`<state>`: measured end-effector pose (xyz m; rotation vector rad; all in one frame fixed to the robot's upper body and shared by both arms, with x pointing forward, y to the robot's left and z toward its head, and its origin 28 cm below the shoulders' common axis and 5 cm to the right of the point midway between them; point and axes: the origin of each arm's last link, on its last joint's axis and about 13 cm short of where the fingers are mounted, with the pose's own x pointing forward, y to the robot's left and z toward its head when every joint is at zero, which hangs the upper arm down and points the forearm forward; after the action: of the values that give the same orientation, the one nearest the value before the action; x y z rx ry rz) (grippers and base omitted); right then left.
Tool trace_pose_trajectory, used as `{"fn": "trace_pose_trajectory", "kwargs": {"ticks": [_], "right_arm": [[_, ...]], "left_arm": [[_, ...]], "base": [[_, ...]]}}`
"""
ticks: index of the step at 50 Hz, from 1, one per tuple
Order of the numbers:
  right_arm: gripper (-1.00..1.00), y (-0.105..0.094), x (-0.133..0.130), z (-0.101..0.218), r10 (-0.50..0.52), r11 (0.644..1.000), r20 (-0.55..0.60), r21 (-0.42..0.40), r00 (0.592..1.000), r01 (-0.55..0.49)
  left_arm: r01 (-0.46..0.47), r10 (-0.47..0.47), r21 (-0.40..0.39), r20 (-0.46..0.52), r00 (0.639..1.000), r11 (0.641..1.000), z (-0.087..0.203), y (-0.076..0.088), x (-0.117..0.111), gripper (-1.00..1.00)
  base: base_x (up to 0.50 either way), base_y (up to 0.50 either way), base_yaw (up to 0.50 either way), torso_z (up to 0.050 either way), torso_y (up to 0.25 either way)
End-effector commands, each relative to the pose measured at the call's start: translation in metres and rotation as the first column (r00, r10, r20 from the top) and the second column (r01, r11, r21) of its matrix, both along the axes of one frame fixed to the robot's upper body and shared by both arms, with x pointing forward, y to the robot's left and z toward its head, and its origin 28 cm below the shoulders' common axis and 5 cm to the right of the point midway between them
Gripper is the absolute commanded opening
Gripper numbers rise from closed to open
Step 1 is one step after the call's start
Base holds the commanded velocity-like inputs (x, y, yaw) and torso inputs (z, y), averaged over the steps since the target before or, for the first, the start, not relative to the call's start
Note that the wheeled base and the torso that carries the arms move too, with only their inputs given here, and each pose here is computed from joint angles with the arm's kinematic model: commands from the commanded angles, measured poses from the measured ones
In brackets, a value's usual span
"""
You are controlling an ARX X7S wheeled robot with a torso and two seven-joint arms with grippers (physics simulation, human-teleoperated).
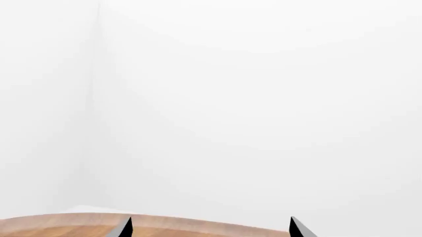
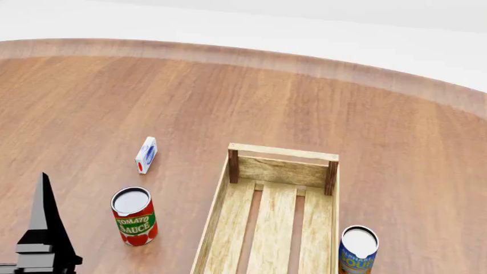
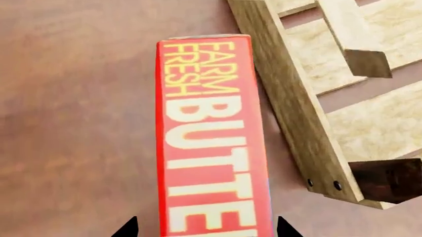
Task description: Pick up the butter and put it in the tray.
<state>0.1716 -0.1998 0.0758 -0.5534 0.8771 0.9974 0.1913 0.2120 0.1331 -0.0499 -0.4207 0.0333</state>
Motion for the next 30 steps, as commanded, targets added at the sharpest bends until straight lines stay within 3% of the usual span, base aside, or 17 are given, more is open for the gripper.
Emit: {"fn": "trace_pose_trajectory", "kwargs": {"ticks": [1, 6, 7, 17, 30], "right_arm": [[1.00, 0.001, -0.007, -0.016, 0.009, 1.000, -0.054, -0.005, 0.999, -0.009], [1.00, -0.002, -0.013, -0.019, -0.008, 1.000, -0.069, -0.018, 0.998, 0.007], [-1.00, -0.006, -0.019, -0.022, -0.028, 0.999, -0.084, -0.047, 0.996, 0.024], [-1.00, -0.012, -0.028, -0.021, -0.058, 0.997, -0.075, -0.054, 0.995, 0.054], [-1.00, -0.005, -0.023, -0.001, -0.007, 0.998, -0.013, -0.055, 1.000, 0.006]], "left_arm": [[-0.001, 0.001, -0.001, 0.000, 1.000, 1.000, 0.000, 0.000, 0.000, 1.00], [-0.002, 0.002, -0.002, 0.001, 1.000, 1.000, 0.000, 0.001, 0.000, 1.00], [-0.006, 0.006, -0.004, 0.003, 1.000, 1.000, 0.001, 0.002, 0.000, 1.00], [-0.003, 0.003, -0.001, 0.001, 1.000, 1.000, 0.000, 0.001, -0.001, 1.00], [-0.007, 0.007, -0.006, 0.002, 1.000, 1.000, 0.002, 0.003, 0.000, 1.00]], "base": [[0.00, 0.00, 0.00, 0.000, 0.000], [0.00, 0.00, 0.00, 0.000, 0.000], [0.00, 0.00, 0.00, 0.000, 0.000], [0.00, 0.00, 0.00, 0.000, 0.000], [0.00, 0.00, 0.00, 0.000, 0.000]]}}
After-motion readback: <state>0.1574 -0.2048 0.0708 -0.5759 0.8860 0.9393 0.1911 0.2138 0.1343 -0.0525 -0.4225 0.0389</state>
